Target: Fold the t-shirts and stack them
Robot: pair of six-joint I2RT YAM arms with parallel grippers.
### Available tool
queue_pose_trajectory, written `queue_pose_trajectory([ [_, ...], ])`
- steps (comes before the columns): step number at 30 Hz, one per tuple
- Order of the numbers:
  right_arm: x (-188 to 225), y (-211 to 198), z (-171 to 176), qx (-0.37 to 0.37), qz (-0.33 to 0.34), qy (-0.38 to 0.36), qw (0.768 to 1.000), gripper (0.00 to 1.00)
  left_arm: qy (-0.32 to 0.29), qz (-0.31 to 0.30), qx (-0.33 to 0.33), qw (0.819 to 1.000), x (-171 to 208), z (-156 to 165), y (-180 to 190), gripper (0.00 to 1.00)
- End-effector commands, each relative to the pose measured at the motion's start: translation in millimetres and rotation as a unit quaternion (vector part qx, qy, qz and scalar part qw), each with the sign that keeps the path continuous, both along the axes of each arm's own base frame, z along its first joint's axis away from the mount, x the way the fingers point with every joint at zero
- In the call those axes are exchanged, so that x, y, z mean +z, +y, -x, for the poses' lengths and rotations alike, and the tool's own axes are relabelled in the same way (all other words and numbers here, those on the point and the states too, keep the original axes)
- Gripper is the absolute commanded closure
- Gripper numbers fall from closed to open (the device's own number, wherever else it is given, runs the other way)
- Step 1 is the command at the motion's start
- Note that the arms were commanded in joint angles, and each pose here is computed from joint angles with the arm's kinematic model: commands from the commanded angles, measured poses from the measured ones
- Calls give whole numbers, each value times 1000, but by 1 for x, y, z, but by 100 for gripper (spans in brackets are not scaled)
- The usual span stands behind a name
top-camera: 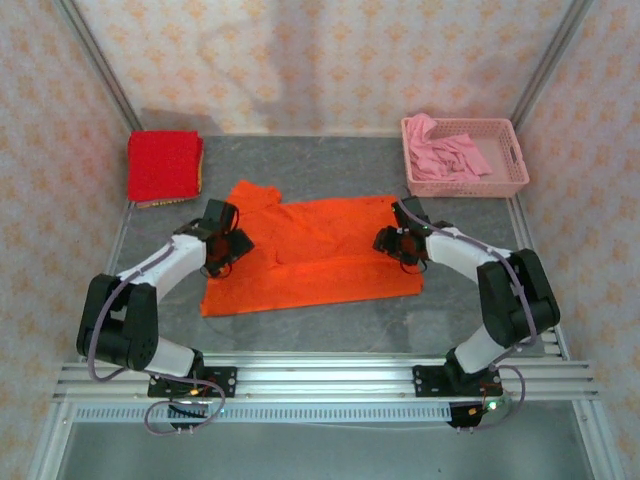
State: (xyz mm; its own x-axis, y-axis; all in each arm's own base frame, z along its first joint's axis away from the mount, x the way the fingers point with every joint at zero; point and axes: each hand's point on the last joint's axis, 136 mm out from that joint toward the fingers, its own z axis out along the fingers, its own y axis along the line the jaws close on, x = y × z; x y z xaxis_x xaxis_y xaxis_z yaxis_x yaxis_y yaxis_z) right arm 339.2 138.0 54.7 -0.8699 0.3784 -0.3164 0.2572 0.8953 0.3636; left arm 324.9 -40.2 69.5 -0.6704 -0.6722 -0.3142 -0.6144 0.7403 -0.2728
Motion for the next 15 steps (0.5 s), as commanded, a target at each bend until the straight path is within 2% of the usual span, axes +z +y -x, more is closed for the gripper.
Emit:
queue_pose_trajectory([
  [1,47,2,-30,-5,1,-65,998,41,-35,-72,-7,997,42,-38,17,15],
  [8,71,12,-52,-1,-11,-93,996,40,-40,-123,-5,992,63,-117,25,18],
  [15,66,6,-44,0,0,-86,996,40,5,-157,-5,988,37,-175,37,26],
])
